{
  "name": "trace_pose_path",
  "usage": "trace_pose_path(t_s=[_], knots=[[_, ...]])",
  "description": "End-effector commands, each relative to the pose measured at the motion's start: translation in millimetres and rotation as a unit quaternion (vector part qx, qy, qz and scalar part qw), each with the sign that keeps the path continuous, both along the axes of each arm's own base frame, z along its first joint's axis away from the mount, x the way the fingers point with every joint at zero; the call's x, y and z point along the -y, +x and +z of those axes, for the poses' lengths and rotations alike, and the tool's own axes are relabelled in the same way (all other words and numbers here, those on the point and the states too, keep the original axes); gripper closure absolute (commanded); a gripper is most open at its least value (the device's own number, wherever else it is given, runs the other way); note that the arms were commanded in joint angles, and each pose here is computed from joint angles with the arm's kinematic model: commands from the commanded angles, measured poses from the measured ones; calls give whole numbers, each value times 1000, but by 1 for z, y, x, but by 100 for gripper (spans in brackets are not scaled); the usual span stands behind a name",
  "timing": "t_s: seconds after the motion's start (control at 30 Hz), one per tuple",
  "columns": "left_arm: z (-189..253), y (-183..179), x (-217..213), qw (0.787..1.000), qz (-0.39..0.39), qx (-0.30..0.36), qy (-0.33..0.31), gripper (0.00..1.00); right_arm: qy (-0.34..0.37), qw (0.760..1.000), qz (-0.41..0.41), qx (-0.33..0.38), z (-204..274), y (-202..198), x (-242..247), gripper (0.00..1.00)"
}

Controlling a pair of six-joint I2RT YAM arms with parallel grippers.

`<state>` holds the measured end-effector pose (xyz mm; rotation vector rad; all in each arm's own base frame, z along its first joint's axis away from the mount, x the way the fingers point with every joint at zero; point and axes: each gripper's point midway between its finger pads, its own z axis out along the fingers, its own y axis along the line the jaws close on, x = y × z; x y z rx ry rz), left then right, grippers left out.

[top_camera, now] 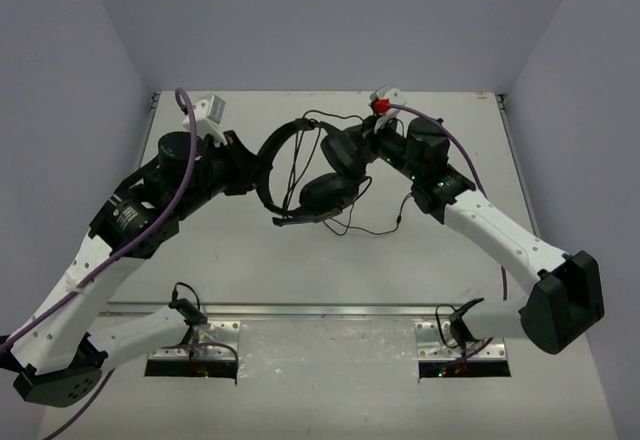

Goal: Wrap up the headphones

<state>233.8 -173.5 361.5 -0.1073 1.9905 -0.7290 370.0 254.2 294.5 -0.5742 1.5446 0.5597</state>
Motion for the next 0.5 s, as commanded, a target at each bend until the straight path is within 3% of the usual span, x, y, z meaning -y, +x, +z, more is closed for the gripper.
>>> trace_pose_path(t_s=[0.0,0.2,0.47], knots=[[53,-5,5,995,-16,74,-58,99,-25,1000,7,-15,-12,4,0,99],[67,2,-18,995,45,77,-38,100,-18,999,-21,-30,-28,8,14,99],[82,-4,-20,995,34,89,-36,100,-9,998,-14,-60,-38,13,39,99]])
